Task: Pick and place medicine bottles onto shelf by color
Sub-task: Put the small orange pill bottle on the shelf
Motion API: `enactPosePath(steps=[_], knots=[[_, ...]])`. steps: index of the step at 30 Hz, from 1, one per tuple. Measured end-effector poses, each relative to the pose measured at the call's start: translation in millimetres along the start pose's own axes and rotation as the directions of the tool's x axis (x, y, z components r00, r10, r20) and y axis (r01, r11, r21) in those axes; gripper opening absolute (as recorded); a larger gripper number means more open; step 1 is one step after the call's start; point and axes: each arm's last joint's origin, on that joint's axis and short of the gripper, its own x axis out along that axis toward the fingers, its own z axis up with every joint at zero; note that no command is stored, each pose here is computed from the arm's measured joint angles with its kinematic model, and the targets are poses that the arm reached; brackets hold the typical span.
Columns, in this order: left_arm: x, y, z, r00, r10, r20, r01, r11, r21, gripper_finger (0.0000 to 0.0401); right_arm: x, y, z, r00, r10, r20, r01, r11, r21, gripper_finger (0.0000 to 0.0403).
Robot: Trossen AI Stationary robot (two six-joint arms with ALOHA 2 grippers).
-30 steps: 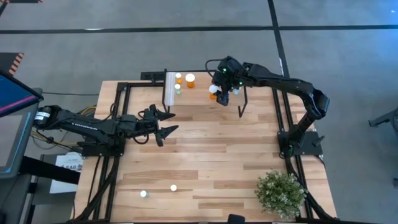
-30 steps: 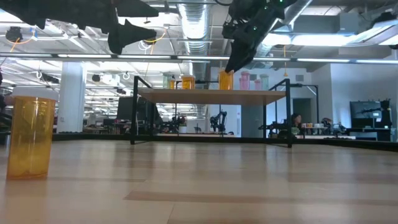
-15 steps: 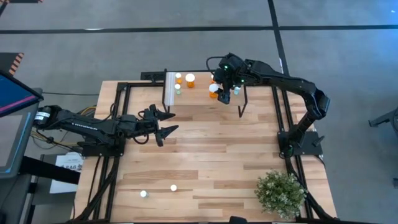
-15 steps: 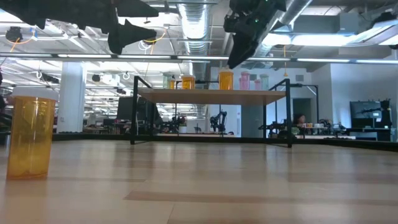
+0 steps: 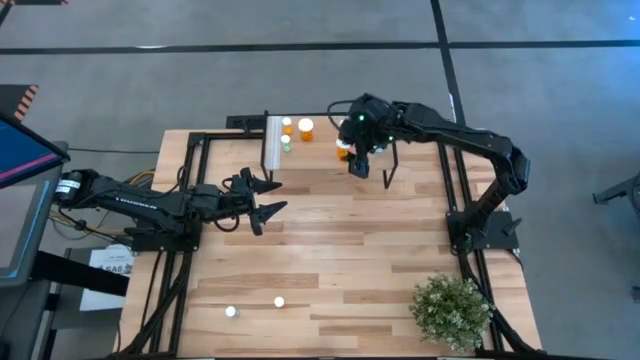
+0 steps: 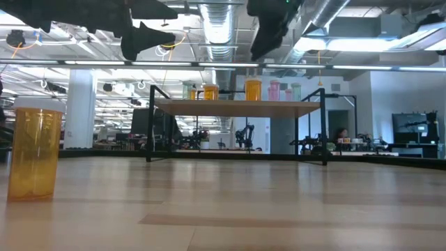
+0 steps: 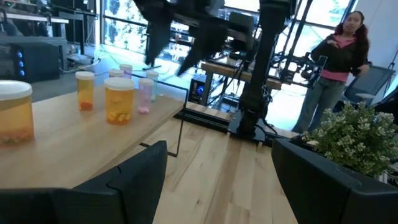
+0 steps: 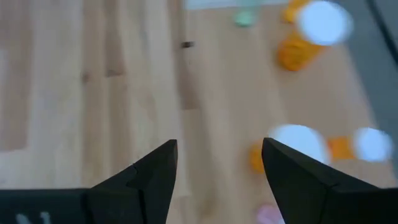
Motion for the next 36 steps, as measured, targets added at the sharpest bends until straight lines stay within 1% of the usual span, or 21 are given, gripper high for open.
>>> enactPosePath(steps=[6,11,17,20,22,24,27,28,30,33,36], knots=[[0,0,0,1.0,0.0,0.0,0.0,1.0,0.0,0.0277,2,40,6,0.997,0.082,-0.003,-0.082,0.993,-0.079,0.0255],[0,0,0,1.0,0.001,-0.006,-0.001,1.0,0.002,0.0277,0,72,8,0.99,0.144,-0.002,-0.142,0.98,-0.141,0.0255],[0,0,0,1.0,0.0,-0.006,0.0,1.0,0.001,0.0277,-2,102,10,0.98,0.199,0.011,-0.193,0.962,-0.192,0.0255],[0,0,-1,1.0,-0.001,-0.006,0.001,1.0,0.001,0.0277,0,115,10,0.974,0.224,0.041,-0.21,0.954,-0.214,0.0255],[0,0,-1,1.0,-0.004,-0.007,0.004,1.0,0.001,0.0277,2,122,3,0.972,0.235,0.029,-0.223,0.949,-0.221,0.0255],[0,0,-1,1.0,-0.008,-0.011,0.008,1.0,0.002,0.0277,5,130,-3,0.968,0.247,0.048,-0.231,0.947,-0.224,0.0255],[0,0,-1,1.0,-0.007,-0.015,0.007,1.0,0.003,0.0277,11,138,-20,0.965,0.261,0.033,-0.248,0.945,-0.211,0.0255],[0,0,-1,1.0,-0.003,-0.018,0.003,1.0,0.004,0.0277,13,142,-22,0.961,0.269,0.06,-0.252,0.945,-0.208,0.0255],[0,0,-1,1.0,0.003,-0.013,-0.003,1.0,0.003,0.0277,14,149,-33,0.956,0.284,0.075,-0.263,0.942,-0.209,0.0255],[0,0,-1,1.0,0.003,-0.014,-0.003,1.0,0.003,0.0277,13,162,-42,0.935,0.323,0.145,-0.289,0.933,-0.215,0.0255],[0,0,-1,1.0,0.003,-0.012,-0.003,1.0,0.001,0.0277,13,179,-53,0.917,0.353,0.186,-0.307,0.922,-0.237,0.0255]])
